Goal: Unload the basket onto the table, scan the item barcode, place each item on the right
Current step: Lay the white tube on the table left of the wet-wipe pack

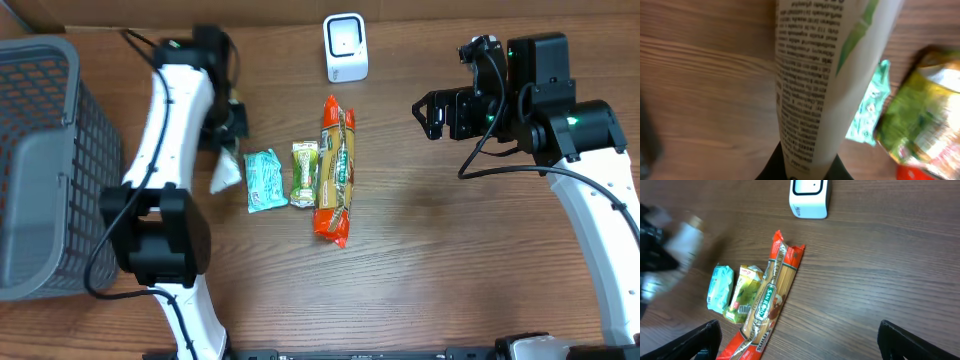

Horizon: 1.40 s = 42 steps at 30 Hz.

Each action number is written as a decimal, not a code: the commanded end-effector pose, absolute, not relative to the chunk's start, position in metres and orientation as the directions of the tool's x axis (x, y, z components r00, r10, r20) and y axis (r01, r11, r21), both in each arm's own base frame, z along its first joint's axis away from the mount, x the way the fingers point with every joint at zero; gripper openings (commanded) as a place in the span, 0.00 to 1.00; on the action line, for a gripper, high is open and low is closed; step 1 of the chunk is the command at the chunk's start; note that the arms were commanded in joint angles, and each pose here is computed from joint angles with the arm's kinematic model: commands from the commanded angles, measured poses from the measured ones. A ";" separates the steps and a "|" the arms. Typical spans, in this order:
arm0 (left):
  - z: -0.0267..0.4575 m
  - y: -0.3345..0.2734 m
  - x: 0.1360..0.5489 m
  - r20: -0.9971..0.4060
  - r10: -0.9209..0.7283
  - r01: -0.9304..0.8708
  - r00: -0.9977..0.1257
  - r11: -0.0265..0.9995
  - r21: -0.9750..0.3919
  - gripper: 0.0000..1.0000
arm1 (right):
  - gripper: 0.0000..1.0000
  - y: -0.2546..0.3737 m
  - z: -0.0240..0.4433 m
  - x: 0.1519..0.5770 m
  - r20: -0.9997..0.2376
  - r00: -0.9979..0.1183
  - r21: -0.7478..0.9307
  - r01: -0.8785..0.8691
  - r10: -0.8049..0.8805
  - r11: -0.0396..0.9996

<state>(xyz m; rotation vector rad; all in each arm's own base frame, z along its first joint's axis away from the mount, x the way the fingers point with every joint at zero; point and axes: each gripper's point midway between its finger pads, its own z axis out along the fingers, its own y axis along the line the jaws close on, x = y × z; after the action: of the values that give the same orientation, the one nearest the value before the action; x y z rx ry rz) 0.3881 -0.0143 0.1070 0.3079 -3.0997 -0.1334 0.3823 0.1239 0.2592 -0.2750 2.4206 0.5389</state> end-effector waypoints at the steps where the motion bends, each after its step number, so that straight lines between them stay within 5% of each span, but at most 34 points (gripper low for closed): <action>1: 0.083 -0.021 0.376 0.027 -0.223 -0.218 -0.974 0.967 0.129 0.05 | 1.00 0.125 0.269 0.384 -0.644 -0.762 0.311 -0.335 -0.062 0.889; 7: 0.044 -0.019 0.361 0.049 -0.238 -0.228 -0.970 0.961 0.157 0.07 | 1.00 0.125 0.268 0.383 -0.640 -0.766 0.312 -0.333 -0.063 0.890; 11: 0.039 -0.008 0.356 0.047 -0.258 -0.244 -0.965 0.948 0.207 0.22 | 1.00 0.125 0.268 0.383 -0.641 -0.765 0.311 -0.334 -0.063 0.890; 13: 0.039 -0.004 0.357 0.036 -0.256 -0.241 -0.966 0.943 0.230 0.48 | 1.00 0.125 0.268 0.383 -0.641 -0.765 0.311 -0.334 -0.063 0.890; 15: 0.040 -0.003 0.357 0.029 -0.260 -0.245 -0.965 0.938 0.244 1.00 | 1.00 0.125 0.268 0.383 -0.641 -0.765 0.311 -0.334 -0.063 0.890; 24: 0.076 -0.010 0.365 0.004 -0.290 -0.283 -0.957 0.939 0.193 1.00 | 1.00 0.136 0.273 0.379 -0.642 -0.764 0.363 -0.377 -0.064 0.852; 32: 0.202 -0.017 0.378 -0.298 -0.274 -0.296 -0.914 0.955 0.031 1.00 | 1.00 0.139 0.275 0.378 -0.646 -0.760 0.373 -0.388 -0.064 0.843; 42: 0.326 -0.011 0.322 -0.593 -0.294 -0.281 -0.750 0.953 -0.117 1.00 | 1.00 0.139 0.274 0.378 -0.644 -0.762 0.375 -0.385 -0.062 0.843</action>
<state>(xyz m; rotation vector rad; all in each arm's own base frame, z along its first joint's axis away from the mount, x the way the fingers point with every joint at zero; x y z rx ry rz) 0.3318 -0.0108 0.3085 0.6053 -3.6932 0.0009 0.3760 0.1377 0.2641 -0.3160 2.4048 0.6520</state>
